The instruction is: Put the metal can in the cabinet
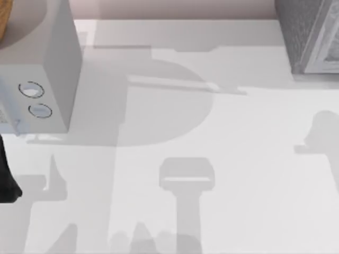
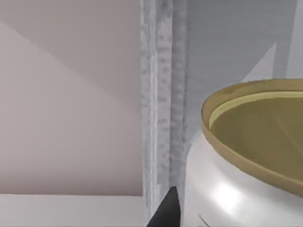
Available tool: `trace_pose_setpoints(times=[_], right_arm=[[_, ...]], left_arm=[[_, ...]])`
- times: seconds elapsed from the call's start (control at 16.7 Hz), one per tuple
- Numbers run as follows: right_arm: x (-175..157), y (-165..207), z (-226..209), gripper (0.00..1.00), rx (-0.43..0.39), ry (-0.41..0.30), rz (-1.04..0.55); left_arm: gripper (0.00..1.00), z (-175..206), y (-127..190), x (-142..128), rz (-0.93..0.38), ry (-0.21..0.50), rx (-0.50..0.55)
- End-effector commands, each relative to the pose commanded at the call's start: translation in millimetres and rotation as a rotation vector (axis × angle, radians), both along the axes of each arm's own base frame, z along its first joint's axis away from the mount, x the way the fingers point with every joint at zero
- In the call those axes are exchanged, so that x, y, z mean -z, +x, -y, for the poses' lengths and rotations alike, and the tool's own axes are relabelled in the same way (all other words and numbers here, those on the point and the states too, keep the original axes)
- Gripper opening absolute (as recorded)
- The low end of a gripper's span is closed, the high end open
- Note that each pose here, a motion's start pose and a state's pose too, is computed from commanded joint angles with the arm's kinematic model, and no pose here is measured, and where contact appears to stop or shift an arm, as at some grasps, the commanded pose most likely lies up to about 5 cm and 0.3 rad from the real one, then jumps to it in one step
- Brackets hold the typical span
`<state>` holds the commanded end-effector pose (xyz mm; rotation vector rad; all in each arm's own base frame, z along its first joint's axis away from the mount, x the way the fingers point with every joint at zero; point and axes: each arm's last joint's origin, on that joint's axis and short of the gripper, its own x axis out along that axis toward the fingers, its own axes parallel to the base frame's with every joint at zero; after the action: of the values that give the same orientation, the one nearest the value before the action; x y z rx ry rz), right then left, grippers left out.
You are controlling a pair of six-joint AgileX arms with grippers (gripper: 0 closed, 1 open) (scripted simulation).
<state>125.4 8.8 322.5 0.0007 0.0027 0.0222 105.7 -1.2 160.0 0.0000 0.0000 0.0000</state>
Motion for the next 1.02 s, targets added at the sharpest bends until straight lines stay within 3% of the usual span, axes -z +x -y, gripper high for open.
trace_pose_setpoints(times=[0.42,1.02], right_arm=[[-79,34,-5,0.00,0.047,-0.002,-0.001],[-169,103,-26,0.00,0.040,0.003,0.008]], left_arm=[[1.00,0,0,0,0.000,0.000,0.000],[1.00,0,0,0,0.000,0.000,0.000]])
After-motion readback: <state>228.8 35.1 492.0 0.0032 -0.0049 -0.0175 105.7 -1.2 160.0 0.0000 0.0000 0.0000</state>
